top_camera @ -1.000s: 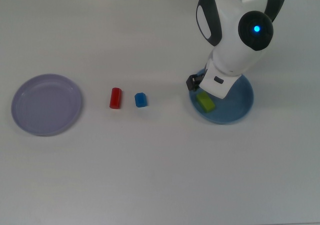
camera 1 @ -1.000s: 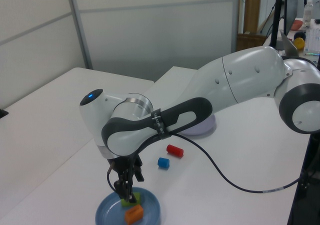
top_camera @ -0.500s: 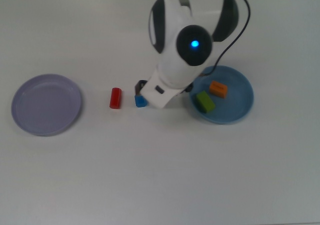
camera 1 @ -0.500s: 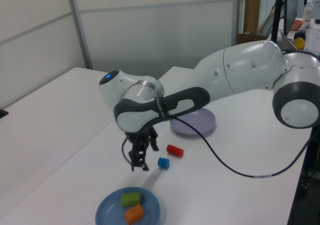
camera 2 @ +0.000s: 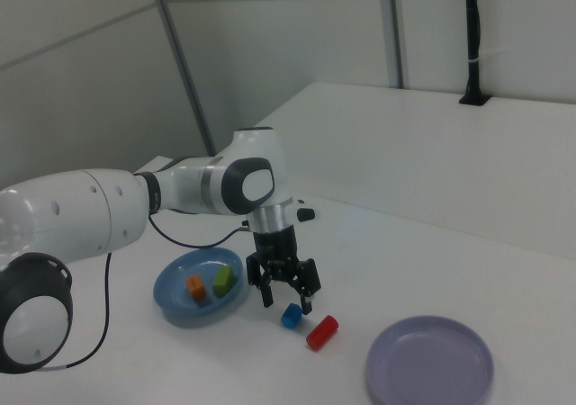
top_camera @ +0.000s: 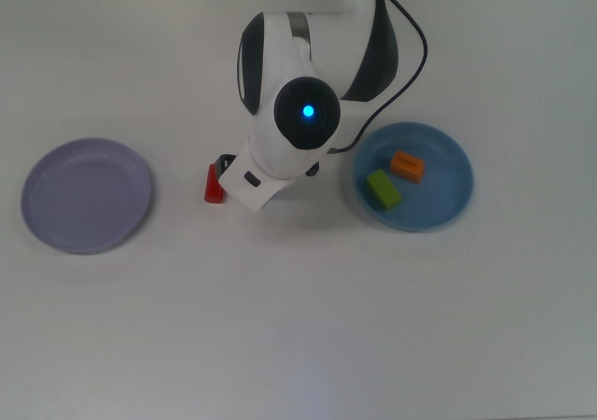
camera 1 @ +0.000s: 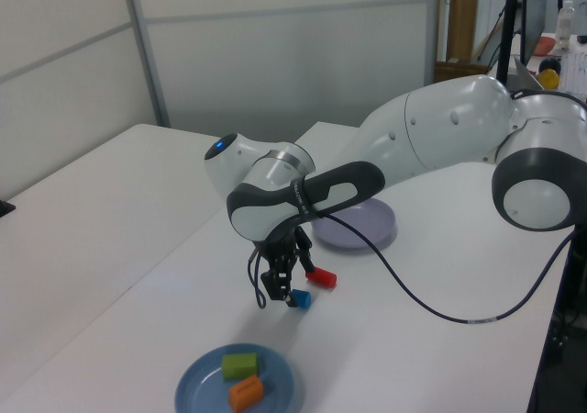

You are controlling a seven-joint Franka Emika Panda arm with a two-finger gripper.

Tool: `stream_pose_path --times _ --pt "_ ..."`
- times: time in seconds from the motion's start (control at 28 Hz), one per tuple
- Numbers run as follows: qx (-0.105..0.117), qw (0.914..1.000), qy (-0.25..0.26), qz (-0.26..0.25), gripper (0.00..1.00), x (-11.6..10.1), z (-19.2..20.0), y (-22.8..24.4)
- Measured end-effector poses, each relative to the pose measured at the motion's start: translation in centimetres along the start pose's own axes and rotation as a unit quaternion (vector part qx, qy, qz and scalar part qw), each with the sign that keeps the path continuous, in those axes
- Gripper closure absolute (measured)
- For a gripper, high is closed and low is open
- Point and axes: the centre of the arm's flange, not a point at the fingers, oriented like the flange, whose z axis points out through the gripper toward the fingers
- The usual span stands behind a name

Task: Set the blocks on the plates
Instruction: 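Lower the gripper onto the blue cylinder block and grasp it, then carry the blue block onto the lavender plate and release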

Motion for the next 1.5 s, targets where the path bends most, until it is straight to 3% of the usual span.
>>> stream_pose_path --times 0.29,0.39,0.82,1.21,1.5 --pt "0.000 0.9998 -0.016 -0.011 0.03 0.3 2.1 0.4" --pt "0.000 0.9997 -0.019 -0.015 0.19 0.4 2.5 0.2" --pt "0.001 0.9997 -0.016 -0.019 0.63 0.6 2.4 -0.3" --pt "0.002 0.9997 0.026 -0.005 0.63 0.4 -1.9 1.6" --pt "0.014 0.9977 0.035 0.057 0.63 -0.9 -2.8 10.5"
